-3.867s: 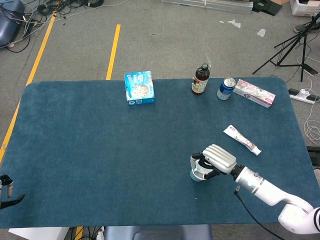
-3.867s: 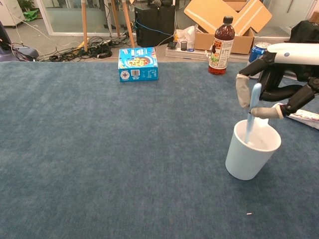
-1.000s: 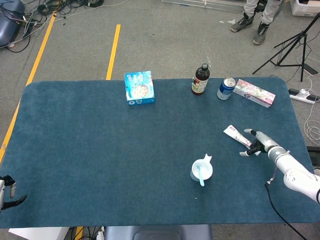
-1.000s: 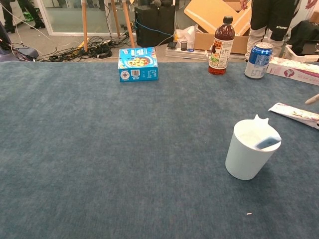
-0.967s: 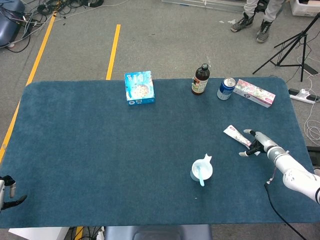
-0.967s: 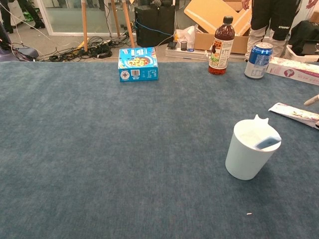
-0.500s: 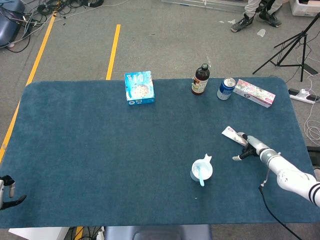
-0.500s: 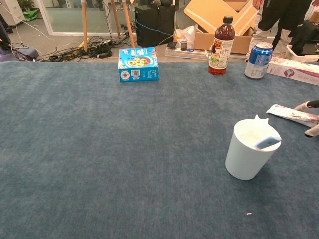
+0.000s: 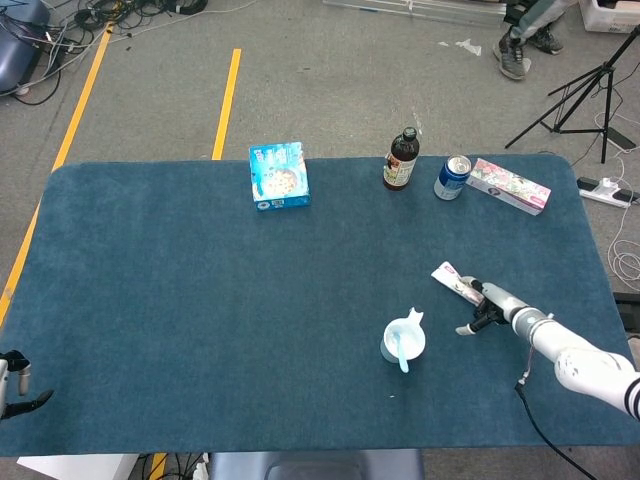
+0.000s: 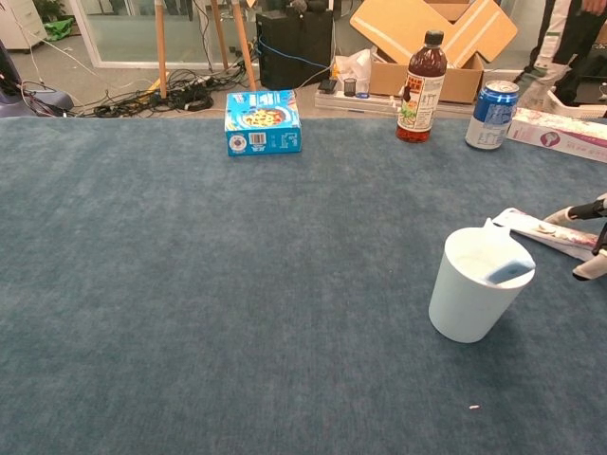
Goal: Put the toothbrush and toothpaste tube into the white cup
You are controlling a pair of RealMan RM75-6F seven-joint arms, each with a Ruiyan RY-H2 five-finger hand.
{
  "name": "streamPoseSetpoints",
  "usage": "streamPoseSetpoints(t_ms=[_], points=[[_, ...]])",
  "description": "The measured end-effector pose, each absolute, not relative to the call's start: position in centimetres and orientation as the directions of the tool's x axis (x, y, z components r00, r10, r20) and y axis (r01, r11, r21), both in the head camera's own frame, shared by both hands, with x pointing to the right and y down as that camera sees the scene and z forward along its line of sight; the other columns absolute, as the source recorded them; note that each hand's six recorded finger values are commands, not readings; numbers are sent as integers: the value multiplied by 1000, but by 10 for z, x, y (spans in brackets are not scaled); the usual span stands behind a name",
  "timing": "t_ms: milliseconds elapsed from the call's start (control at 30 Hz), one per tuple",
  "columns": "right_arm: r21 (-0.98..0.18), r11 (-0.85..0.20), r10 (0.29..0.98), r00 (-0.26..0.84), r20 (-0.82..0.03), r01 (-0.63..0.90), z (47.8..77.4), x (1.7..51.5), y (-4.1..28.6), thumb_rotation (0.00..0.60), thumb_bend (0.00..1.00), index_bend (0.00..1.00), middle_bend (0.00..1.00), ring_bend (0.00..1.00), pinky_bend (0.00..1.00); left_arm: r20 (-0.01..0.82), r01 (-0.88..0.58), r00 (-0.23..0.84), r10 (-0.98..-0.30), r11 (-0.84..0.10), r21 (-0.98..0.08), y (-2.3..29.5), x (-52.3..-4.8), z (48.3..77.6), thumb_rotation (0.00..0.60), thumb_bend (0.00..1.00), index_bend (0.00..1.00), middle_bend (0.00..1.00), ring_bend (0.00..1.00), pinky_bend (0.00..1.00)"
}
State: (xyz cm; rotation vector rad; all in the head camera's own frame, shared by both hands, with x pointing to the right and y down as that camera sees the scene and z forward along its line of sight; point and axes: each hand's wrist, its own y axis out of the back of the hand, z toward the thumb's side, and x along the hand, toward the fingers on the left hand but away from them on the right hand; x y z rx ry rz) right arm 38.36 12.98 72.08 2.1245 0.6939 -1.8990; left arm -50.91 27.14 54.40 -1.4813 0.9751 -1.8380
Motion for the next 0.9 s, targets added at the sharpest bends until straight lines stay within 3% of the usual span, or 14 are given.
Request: streamPoseSetpoints(t_ms=[400, 700, 900], points=[[-111, -887, 185, 125, -975, 448, 713, 369, 141, 600, 0, 51, 1000, 1000, 1000, 553, -6, -216, -804, -566, -825, 271, -509, 544, 600, 0, 813, 537, 433, 386], [-210, -869, 285, 108, -952, 449, 691, 386, 132, 600, 0, 51, 1000, 1000, 1000, 556, -5, -216, -803, -568, -823, 272, -509, 545, 600, 0, 813, 537, 433, 386], [-236, -853, 316, 101, -943, 465, 667, 399, 140, 600, 0, 51, 1000, 1000, 1000, 558, -1, -216, -802, -571, -821, 272, -508, 546, 600, 0, 813, 537, 433, 386]])
